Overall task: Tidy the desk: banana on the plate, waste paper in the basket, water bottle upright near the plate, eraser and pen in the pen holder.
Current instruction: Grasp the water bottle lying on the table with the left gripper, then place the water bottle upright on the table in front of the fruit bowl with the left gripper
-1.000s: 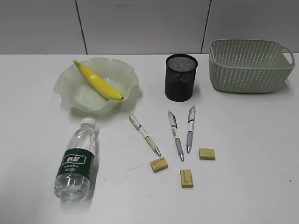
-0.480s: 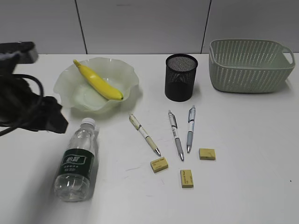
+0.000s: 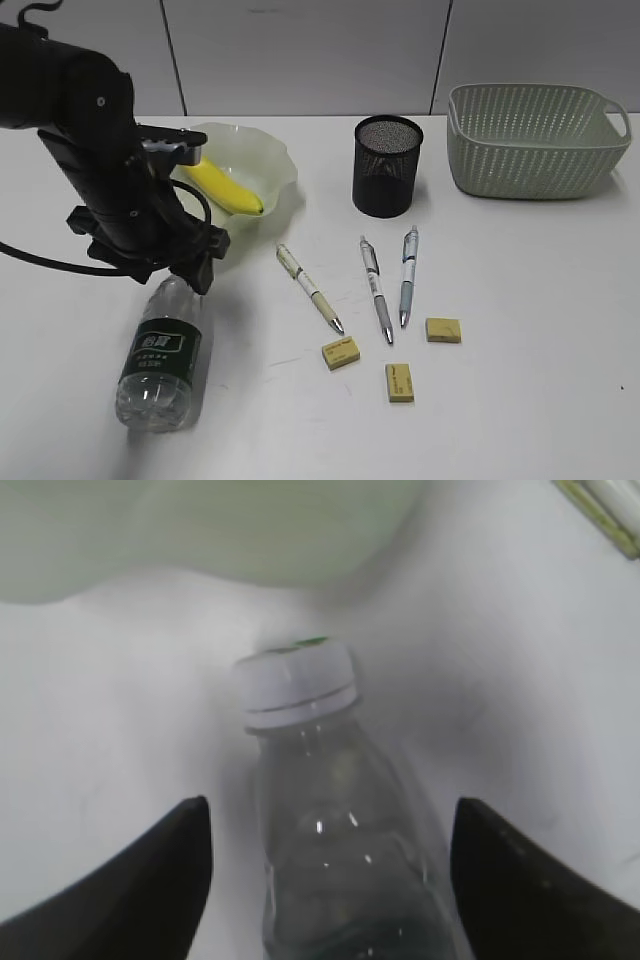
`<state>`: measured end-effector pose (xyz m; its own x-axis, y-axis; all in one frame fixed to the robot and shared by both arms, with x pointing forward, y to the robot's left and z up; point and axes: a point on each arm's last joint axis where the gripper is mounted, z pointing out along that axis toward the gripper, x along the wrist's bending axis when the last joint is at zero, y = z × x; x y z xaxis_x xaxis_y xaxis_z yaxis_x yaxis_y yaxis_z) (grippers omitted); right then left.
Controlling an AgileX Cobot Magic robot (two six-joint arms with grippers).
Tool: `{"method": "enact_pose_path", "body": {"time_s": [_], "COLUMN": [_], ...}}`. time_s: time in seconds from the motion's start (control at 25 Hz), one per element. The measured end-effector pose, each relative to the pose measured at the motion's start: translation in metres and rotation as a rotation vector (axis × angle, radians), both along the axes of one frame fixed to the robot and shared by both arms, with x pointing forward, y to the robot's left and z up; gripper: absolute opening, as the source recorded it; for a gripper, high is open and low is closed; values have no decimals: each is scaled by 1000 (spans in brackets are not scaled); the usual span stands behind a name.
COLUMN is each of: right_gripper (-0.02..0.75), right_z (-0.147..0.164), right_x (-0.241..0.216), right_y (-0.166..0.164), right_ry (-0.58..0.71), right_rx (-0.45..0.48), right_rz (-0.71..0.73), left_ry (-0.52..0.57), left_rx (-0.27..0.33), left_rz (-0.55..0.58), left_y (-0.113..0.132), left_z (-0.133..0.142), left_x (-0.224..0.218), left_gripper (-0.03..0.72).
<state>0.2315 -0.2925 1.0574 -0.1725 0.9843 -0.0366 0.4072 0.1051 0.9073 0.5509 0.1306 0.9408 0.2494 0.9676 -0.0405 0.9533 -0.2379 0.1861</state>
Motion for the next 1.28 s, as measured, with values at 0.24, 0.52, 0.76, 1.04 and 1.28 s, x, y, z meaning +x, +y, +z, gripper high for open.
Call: {"method": "enact_pose_path", "body": {"time_s": [0.24,0.52,0.76,1.04,1.28], "right_gripper": [391,391,391,391,391], "right_z": [0,0,0,0,0], "right_x": [0,0,0,0,0], "right_y": [0,0,0,0,0], "right_ry": [0,0,0,0,-1], "right_rx": [0,1,1,1,1], "right_rz": [0,0,0,0,-1], "left_ry": [53,46,-193,-825,-1063], "left_rx": [21,23,-100,-351,-475], "left_rz": [39,44,28,-117,-82], "left_y": [-2,-2,13,48,73], "left_z": [-20,-16,31,61,33], "left_x": [4,4,-21,-62,-58], "left_gripper": [533,343,343,342,342]}}
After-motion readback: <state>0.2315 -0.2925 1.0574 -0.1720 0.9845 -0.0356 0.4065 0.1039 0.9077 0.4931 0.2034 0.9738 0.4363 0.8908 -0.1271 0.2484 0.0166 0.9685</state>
